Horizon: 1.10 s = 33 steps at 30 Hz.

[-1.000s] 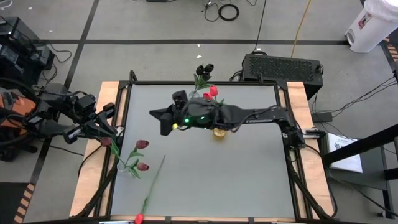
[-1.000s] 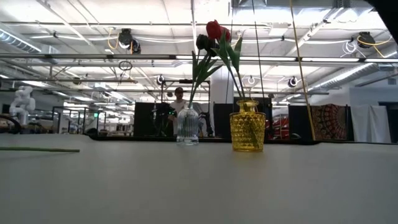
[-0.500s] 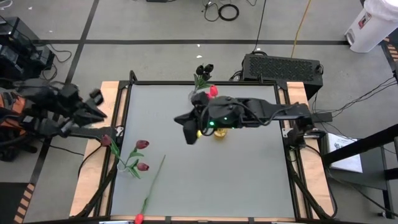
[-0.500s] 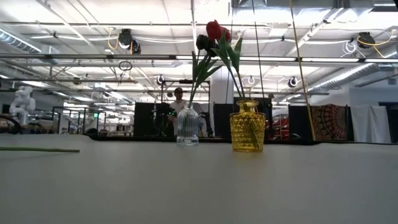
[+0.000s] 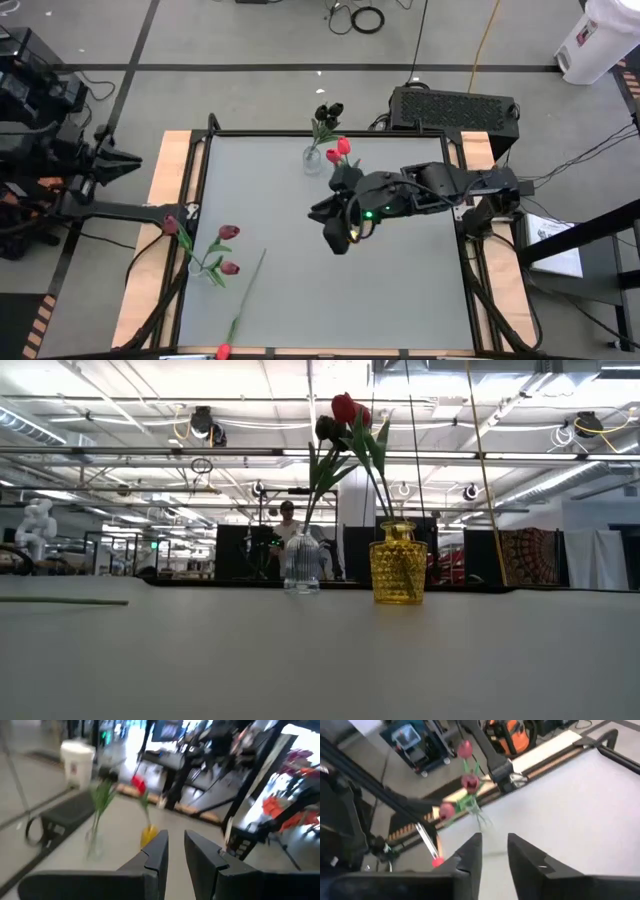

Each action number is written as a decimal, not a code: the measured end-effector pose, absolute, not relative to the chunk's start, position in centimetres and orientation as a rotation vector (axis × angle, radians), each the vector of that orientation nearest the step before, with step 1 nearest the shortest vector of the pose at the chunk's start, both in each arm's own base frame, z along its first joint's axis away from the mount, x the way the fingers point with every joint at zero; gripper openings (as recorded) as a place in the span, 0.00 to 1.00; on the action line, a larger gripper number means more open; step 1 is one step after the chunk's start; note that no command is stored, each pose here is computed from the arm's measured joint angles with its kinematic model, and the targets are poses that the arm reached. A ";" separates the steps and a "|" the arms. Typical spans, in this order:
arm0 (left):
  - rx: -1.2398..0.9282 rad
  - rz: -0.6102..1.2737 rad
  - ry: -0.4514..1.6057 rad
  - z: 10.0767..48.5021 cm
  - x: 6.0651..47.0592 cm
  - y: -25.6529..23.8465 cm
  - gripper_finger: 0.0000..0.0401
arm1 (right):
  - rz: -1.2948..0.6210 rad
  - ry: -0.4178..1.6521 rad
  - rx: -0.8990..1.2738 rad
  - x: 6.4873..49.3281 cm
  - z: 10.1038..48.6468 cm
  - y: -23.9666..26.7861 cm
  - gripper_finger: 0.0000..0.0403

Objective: Sort flowers into vase by color
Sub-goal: Put the pink tulip into the yellow vase

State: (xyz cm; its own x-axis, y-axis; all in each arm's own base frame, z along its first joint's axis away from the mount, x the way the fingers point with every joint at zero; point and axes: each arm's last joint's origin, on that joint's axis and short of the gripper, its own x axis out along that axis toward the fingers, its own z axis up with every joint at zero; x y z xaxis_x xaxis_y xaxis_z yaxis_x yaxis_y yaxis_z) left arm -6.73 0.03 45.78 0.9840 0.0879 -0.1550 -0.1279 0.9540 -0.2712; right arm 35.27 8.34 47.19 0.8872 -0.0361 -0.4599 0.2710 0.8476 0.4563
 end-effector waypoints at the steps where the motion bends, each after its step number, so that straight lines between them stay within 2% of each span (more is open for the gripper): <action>1: -0.298 0.120 0.169 45.6 -7.2 0.0 0.17 | -0.169 0.473 0.530 35.0 47.1 8.4 0.21; 6: -0.327 0.130 0.289 44.6 -8.7 0.0 0.17 | -0.179 0.582 0.486 33.9 46.5 8.9 0.28; 10: -0.315 0.123 0.328 44.3 -9.0 -0.1 0.17 | -0.185 0.591 0.510 33.7 46.4 9.2 0.30; 16: -0.216 0.111 0.350 44.2 -9.0 -0.1 0.17 | -0.165 0.530 0.549 34.1 46.9 9.4 0.30; 22: -0.094 0.179 0.360 44.1 -9.1 0.2 0.17 | -0.123 0.442 0.550 35.1 47.4 9.7 0.25; 33: -0.025 0.270 0.357 44.1 -9.2 0.5 0.17 | -0.137 0.480 0.542 37.6 45.2 10.4 0.24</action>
State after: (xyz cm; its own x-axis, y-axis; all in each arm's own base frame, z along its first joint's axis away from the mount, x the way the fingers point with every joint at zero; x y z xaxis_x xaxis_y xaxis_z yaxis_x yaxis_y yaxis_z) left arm -9.20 0.46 44.10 0.9013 0.2570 -0.3488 -0.2659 0.9637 0.0230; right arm 37.59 10.37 45.16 0.8809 -0.0012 -0.4734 0.2496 0.8508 0.4624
